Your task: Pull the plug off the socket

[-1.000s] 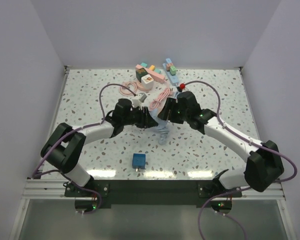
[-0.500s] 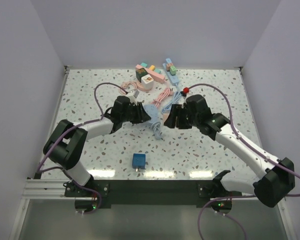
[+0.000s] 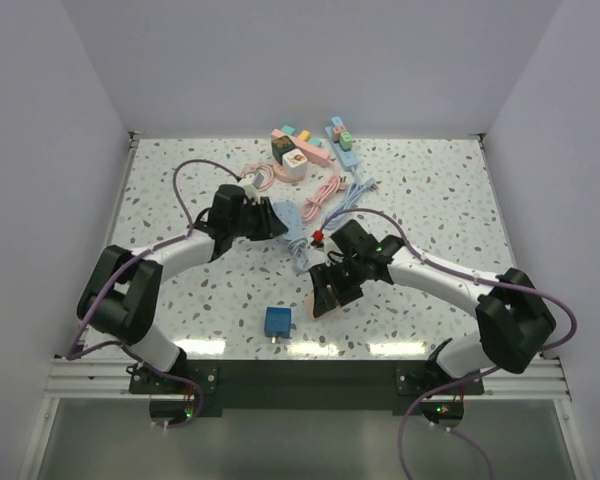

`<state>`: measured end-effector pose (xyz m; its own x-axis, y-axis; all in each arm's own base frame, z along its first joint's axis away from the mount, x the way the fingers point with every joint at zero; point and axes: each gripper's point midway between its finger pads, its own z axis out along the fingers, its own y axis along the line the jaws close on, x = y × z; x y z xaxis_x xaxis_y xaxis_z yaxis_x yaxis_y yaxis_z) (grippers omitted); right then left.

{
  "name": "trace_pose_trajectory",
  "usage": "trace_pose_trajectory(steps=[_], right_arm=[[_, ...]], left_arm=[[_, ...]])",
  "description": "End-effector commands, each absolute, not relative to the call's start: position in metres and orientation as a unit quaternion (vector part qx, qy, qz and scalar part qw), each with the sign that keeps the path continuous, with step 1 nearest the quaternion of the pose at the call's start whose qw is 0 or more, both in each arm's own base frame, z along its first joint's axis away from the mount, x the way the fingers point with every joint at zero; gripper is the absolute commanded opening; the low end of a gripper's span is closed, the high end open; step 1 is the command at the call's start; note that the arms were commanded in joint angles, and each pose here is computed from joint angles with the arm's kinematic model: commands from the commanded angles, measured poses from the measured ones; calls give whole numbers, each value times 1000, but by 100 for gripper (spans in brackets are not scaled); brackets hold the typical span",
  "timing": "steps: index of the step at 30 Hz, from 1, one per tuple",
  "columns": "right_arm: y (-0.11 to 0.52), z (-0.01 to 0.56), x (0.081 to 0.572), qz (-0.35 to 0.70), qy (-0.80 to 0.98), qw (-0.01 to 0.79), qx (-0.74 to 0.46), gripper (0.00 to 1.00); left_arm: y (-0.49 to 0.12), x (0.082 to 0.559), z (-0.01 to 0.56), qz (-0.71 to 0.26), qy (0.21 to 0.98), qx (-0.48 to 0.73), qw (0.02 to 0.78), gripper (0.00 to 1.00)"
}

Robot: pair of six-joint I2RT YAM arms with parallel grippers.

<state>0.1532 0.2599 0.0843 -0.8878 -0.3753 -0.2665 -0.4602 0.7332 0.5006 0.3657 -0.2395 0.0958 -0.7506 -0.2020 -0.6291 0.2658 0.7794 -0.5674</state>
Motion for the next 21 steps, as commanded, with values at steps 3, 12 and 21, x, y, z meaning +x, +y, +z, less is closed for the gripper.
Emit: trace_pose_trajectory(steps=[3,12,21], right_arm=[[283,76,133,327,902,33,-279,0],[291,60,128,338,896,3,-290,0],[303,60,130,351,888,-10,-297,4]], left_arm=[[-179,349,110,-302,869,-28,392,0],[-30,358,140,-173,852,-177,462,0],[90,331,94,-70,834,-343,427,0]])
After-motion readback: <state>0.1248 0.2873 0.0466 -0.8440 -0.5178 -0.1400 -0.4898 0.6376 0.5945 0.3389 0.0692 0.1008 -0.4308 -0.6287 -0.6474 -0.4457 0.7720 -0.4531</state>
